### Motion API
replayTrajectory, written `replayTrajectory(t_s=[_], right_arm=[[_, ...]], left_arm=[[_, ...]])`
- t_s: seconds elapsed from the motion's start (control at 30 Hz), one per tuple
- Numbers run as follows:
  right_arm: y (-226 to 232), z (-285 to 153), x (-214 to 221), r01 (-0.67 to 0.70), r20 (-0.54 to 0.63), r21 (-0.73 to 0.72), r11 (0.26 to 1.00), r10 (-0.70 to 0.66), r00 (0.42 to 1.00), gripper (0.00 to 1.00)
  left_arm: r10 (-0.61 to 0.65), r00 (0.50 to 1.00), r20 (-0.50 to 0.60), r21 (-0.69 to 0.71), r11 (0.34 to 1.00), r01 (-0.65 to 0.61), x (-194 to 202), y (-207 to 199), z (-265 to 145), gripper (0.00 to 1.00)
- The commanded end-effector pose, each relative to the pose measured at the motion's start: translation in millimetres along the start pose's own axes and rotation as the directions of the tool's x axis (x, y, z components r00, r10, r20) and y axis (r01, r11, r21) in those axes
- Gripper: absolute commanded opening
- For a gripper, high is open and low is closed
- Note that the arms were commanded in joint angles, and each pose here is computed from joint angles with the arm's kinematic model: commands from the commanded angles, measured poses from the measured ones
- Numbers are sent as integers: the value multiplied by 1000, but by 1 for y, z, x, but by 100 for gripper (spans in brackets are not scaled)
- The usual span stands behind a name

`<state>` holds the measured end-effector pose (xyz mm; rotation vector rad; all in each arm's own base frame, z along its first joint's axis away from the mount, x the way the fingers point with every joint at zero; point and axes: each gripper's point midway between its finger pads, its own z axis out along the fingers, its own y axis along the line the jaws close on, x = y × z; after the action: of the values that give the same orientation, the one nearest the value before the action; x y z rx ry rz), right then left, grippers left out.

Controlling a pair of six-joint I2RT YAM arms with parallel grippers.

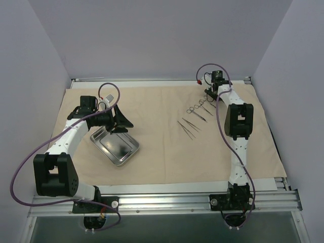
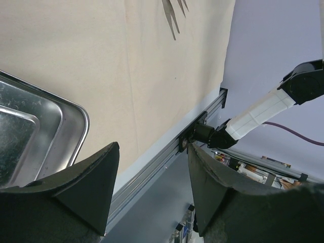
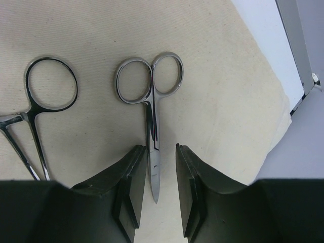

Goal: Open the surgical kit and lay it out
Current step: Place the medical item in the surgical kit, then reset both arms

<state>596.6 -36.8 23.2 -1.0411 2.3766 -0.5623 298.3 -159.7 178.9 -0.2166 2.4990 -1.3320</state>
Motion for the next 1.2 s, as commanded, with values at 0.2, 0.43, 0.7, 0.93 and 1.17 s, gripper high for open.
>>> replayTrajectory(t_s=[0.2, 0.43, 0.7, 0.93, 1.17], right_arm=[[-15, -28, -32, -122, 79, 25, 992, 119, 990, 37], [-51, -116, -67, -357, 181, 193, 914, 325, 928, 100], [44, -201, -122, -698, 376, -168, 696, 700, 608, 100], [143, -272, -116, -697, 376, -533, 480, 872, 313, 100], [181, -302, -16, -811, 479, -416, 411, 857, 188, 100]], left_arm=[[56, 998, 30, 27, 998, -57, -10, -7, -3, 65], [79, 995, 67, -12, 997, -78, -14, -8, -10, 65], [112, 983, 142, -67, 992, -104, -26, -16, -21, 94], [112, 954, 278, -44, 994, -104, -45, -25, -23, 94], [55, 948, 313, 187, 975, -118, -29, -42, 1, 94]])
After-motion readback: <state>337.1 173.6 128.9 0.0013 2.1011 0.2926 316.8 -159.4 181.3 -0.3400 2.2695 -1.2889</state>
